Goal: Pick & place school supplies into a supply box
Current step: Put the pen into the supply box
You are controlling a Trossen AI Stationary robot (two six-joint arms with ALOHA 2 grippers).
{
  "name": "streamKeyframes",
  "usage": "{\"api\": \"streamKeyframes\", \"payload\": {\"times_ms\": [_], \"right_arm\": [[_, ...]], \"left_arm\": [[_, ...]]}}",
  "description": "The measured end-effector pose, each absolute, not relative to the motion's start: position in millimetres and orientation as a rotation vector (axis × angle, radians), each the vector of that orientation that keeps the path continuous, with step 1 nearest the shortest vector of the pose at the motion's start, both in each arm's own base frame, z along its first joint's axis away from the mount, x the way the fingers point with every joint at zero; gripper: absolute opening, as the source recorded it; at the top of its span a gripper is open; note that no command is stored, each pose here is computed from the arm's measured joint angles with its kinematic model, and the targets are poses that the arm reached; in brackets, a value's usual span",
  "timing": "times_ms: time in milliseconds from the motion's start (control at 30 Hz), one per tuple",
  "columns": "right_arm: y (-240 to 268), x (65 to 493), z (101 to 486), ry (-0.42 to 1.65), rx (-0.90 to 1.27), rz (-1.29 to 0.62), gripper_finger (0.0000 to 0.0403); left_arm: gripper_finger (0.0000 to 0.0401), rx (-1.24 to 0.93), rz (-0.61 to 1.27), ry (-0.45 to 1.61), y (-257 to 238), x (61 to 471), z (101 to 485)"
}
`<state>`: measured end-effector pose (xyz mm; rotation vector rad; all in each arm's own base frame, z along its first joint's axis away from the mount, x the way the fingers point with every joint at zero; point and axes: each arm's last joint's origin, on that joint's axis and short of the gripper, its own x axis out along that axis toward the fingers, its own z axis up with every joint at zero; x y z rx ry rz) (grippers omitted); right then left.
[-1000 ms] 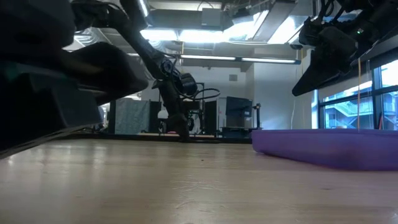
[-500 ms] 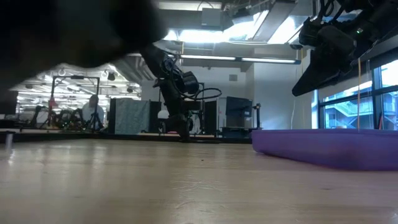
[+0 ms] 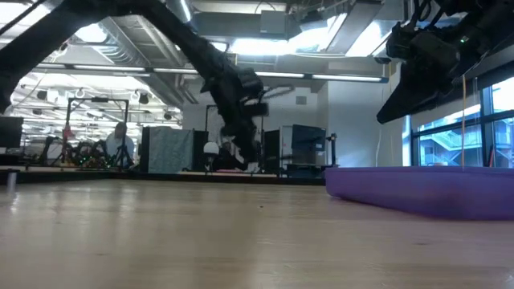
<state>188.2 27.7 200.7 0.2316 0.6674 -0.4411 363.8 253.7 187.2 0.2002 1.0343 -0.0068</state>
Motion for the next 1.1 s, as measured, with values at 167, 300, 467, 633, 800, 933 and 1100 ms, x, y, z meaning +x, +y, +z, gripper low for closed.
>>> {"api": "streamKeyframes", "payload": {"times_ms": [167, 300, 467, 633, 800, 933, 1100], "right_arm": [[28.9, 189.2, 204.6, 0.627, 0.042, -0.469, 0.0083], [35.2, 184.7, 211.5, 0.596, -0.018, -0.42, 0.0083], [45.2, 171.8, 226.1, 0.532, -0.067, -0.304, 0.0083], [56.4, 157.6, 236.4, 0.475, -0.124, -0.174, 0.0083], [58.5, 140.4, 218.9, 0.505, -0.047, -0.147, 0.0083], [62.9, 132.5, 202.5, 0.5, 0.06, -0.066, 0.0083], [67.3, 134.6, 192.2, 0.407, 0.074, 0.017, 0.009]], "left_arm": [[0.0017, 0.183, -0.132, 0.908, 223.1, 375.4, 214.1], [0.0017, 0.203, -0.241, 0.83, 191.9, 387.2, 230.6], [0.0017, 0.288, -0.351, 0.771, 146.9, 404.0, 243.2], [0.0017, 0.35, -0.443, 0.727, 103.3, 420.3, 244.5], [0.0017, 0.389, -0.513, 0.714, 71.1, 426.4, 245.8], [0.0018, 0.371, -0.518, 0.71, 61.0, 427.3, 248.9], [0.0018, 0.377, -0.523, 0.659, 47.7, 433.2, 252.4]]}}
